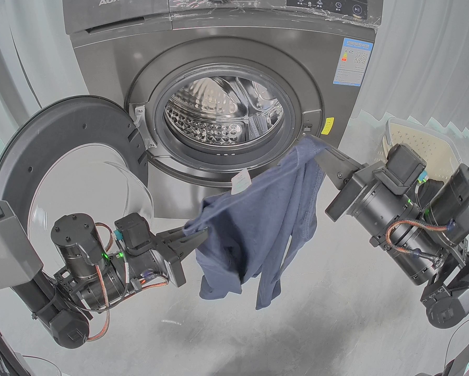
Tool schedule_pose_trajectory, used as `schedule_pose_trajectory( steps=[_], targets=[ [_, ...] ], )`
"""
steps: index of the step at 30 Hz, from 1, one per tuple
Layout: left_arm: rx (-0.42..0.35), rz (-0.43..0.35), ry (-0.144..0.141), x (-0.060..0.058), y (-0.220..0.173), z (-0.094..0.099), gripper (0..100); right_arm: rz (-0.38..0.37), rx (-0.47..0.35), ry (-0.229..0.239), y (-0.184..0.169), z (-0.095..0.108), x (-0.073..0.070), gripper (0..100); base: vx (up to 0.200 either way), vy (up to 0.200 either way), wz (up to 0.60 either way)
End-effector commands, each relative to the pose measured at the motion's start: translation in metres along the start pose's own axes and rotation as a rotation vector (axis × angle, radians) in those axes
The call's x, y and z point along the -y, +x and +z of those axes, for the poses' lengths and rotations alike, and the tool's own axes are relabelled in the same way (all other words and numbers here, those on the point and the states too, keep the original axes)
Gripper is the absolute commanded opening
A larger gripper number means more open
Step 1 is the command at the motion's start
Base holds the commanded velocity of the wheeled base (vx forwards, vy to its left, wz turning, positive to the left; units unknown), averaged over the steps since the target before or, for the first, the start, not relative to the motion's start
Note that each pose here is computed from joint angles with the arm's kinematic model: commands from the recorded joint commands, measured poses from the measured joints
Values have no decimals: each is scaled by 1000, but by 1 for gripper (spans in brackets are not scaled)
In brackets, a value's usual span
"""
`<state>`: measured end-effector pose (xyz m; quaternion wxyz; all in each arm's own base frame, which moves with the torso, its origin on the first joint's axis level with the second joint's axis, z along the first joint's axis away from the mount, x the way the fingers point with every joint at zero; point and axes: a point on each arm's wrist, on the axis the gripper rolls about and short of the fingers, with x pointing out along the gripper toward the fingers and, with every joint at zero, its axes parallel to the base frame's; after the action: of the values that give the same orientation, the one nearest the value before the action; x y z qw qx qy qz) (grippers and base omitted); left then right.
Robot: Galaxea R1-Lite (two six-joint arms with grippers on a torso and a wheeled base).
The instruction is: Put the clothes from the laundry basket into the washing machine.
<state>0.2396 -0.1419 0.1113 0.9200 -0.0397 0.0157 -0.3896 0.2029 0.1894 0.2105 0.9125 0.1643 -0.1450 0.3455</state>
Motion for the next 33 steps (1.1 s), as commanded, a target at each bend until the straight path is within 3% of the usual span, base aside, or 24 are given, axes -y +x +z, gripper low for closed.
schedule_pose_trajectory(
  steps=[1, 5, 10, 16, 22, 33],
  targets=[
    [-11, 0, -8, -1, 2, -3, 100, -3, -5, -2, 0, -1, 1, 0, 0, 0, 0],
    [-24, 1, -4, 0, 0, -6, 100, -2, -5, -1, 1, -2, 1, 0, 0, 0, 0],
    [-87, -20, -13, 4, 9, -25, 100, -4, -1, -1, 4, -2, 1, 0, 0, 0, 0],
    [-129, -74, -22, 17, 21, -40, 100, -14, -4, -1, 7, -5, 2, 0, 0, 0, 0],
    [-169, -149, -26, 39, 21, -49, 100, -61, 3, -7, 16, -9, 9, 0, 0, 0, 0],
    [-176, -201, -30, 51, 53, -69, 100, -78, 6, 2, 21, -12, 10, 0, 0, 0, 0]
  ],
)
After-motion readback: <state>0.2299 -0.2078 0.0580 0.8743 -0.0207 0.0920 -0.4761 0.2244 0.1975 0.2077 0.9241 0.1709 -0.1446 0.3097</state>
